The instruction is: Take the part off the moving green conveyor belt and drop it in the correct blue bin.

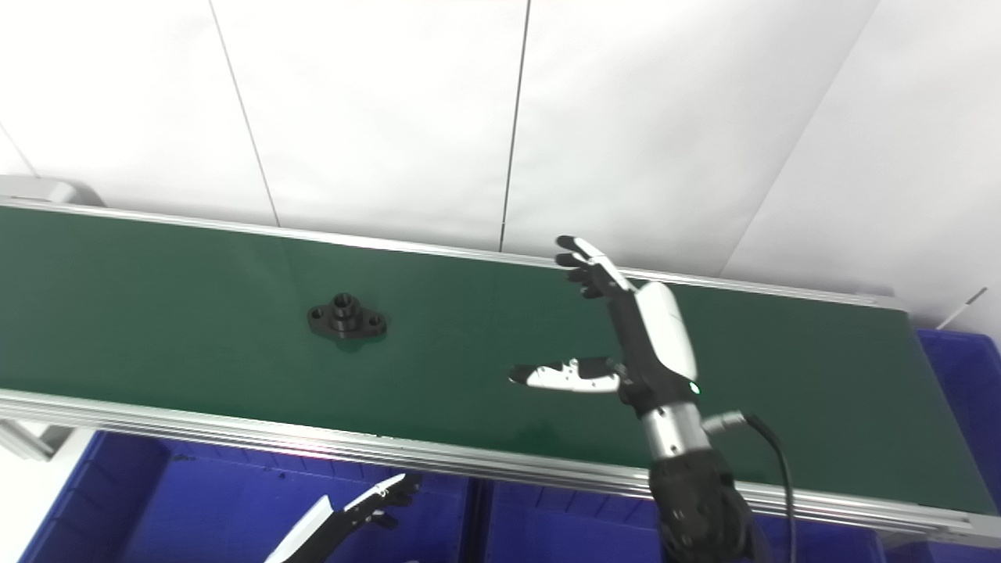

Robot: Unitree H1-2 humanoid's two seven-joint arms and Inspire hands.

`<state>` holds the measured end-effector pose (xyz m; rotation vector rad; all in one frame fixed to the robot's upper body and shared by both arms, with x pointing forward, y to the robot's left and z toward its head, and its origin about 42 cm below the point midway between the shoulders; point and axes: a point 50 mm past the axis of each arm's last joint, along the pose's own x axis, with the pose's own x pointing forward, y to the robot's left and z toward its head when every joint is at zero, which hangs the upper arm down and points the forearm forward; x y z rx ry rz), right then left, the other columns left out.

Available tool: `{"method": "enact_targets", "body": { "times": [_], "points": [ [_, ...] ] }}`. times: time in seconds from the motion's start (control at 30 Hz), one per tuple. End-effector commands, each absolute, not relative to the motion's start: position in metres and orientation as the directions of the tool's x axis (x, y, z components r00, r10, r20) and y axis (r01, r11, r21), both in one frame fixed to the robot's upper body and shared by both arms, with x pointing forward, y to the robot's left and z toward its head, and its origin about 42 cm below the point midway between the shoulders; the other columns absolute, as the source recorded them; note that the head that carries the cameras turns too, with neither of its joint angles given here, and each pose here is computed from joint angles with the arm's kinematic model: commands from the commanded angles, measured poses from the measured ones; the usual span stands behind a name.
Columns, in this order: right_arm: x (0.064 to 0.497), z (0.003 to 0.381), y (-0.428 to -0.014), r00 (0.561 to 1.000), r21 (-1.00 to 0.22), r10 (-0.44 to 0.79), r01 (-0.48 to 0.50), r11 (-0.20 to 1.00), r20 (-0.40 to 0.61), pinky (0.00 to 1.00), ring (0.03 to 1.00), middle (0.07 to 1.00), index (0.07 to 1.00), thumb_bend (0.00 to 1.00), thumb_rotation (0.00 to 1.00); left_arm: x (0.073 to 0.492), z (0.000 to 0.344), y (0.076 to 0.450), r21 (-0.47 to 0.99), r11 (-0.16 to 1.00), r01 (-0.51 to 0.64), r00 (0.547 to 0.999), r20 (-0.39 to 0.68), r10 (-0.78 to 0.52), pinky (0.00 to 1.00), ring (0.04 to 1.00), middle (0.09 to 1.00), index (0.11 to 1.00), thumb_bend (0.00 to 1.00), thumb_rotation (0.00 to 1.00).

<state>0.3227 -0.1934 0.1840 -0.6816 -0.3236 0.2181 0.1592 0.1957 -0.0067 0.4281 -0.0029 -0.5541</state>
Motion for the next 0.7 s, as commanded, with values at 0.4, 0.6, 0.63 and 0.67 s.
{"method": "enact_targets", "body": {
  "times": [0.4,0.6,0.63,0.67],
  "points": [
    [0.369,0.198,-0.17,0.923,-0.74,0.35,-0.121,0.662,0.162,0.71,0.811,0.821,0.859,0.9,0.32,0.168,0.004,0.19,0.396,0.776,0.491,0.852,-0.034,-0.522,0.71,0.837,0.888,0.907,0.91,0.43],
    [0.387,0.197,-0.157,0.92,-0.752,0.367,-0.145,0.642,0.135,0.69,0.777,0.788,0.857,0.91,0.34,0.164,0.007,0.191,0.395,0.767,0.505,0.843,-0.033,-0.537,0.73,0.852,0.903,0.913,0.91,0.44],
    [0.389,0.197,-0.155,0.921,-0.753,0.368,-0.15,0.64,0.129,0.69,0.773,0.785,0.858,0.91,0.34,0.163,0.007,0.191,0.391,0.768,0.507,0.842,-0.034,-0.538,0.74,0.859,0.906,0.914,0.92,0.44],
    [0.391,0.197,-0.153,0.921,-0.754,0.369,-0.153,0.639,0.126,0.69,0.77,0.783,0.858,0.91,0.33,0.163,0.007,0.191,0.385,0.77,0.509,0.842,-0.036,-0.539,0.74,0.864,0.909,0.915,0.92,0.44]
  ]
}}
